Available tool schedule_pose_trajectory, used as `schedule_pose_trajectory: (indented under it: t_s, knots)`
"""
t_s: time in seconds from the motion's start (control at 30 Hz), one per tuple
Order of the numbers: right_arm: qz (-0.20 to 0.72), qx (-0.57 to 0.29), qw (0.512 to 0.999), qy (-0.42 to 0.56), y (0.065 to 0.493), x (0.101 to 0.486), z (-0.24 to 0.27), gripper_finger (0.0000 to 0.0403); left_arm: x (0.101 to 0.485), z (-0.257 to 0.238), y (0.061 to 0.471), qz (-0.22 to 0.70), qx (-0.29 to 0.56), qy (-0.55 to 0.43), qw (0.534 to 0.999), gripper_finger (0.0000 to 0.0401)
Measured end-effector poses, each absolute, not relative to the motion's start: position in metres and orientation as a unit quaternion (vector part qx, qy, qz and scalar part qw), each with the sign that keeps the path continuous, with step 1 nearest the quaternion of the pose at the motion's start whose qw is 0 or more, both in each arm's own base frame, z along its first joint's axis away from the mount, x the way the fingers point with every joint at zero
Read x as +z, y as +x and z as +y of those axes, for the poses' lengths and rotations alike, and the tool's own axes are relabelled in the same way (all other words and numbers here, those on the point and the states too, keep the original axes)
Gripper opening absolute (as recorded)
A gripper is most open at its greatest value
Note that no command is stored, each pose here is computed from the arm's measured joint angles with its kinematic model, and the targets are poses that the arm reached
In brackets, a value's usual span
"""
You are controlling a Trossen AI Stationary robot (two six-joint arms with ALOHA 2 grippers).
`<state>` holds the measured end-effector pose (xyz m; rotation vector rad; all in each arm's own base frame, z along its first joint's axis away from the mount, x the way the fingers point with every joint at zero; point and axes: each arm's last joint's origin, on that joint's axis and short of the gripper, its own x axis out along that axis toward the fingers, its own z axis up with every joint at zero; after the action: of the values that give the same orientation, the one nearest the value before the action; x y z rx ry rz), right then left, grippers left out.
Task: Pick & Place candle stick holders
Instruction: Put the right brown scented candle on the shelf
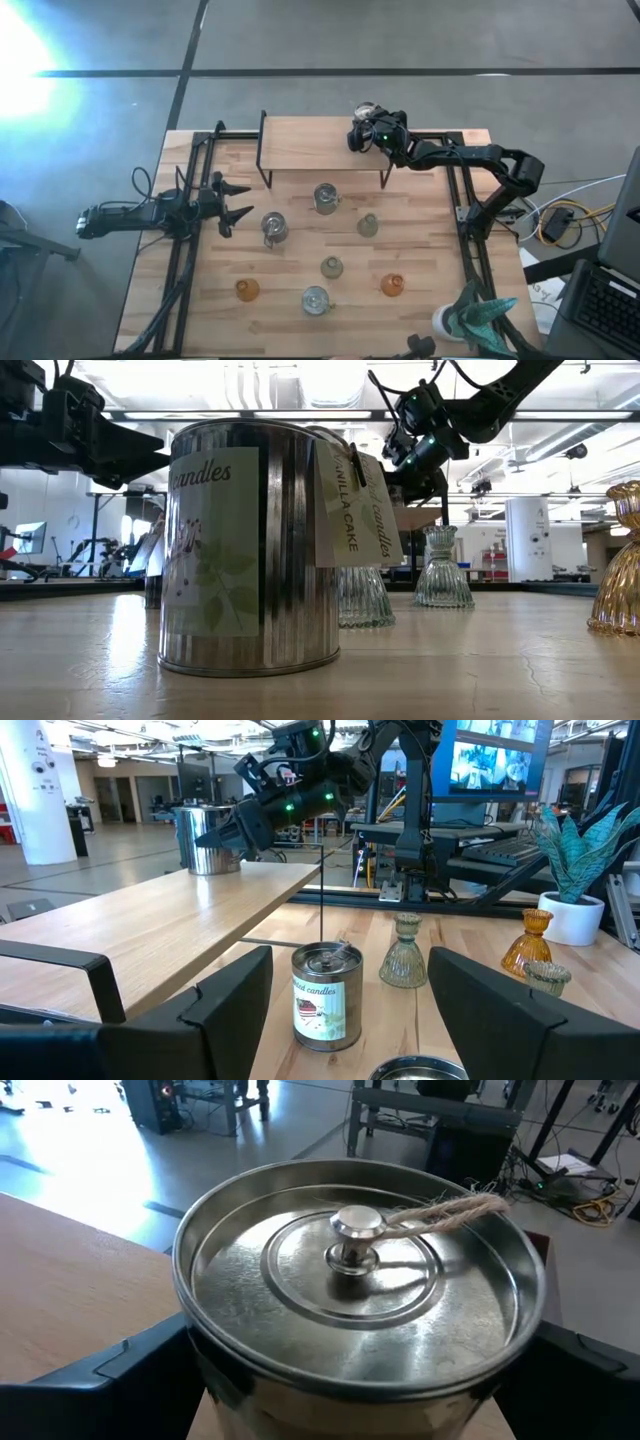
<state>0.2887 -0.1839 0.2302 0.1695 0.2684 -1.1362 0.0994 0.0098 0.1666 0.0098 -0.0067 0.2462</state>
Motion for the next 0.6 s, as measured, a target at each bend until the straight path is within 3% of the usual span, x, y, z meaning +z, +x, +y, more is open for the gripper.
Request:
schedule_pose_trajectory:
  t_s: [0.6]
  knots:
    - [0.104, -0.534, 0.837, 0.058, 0.28, 0.254, -0.179, 0.04, 0.167, 0.01, 0.099, -0.003, 0.123, 0.005, 0.992, 0.0273]
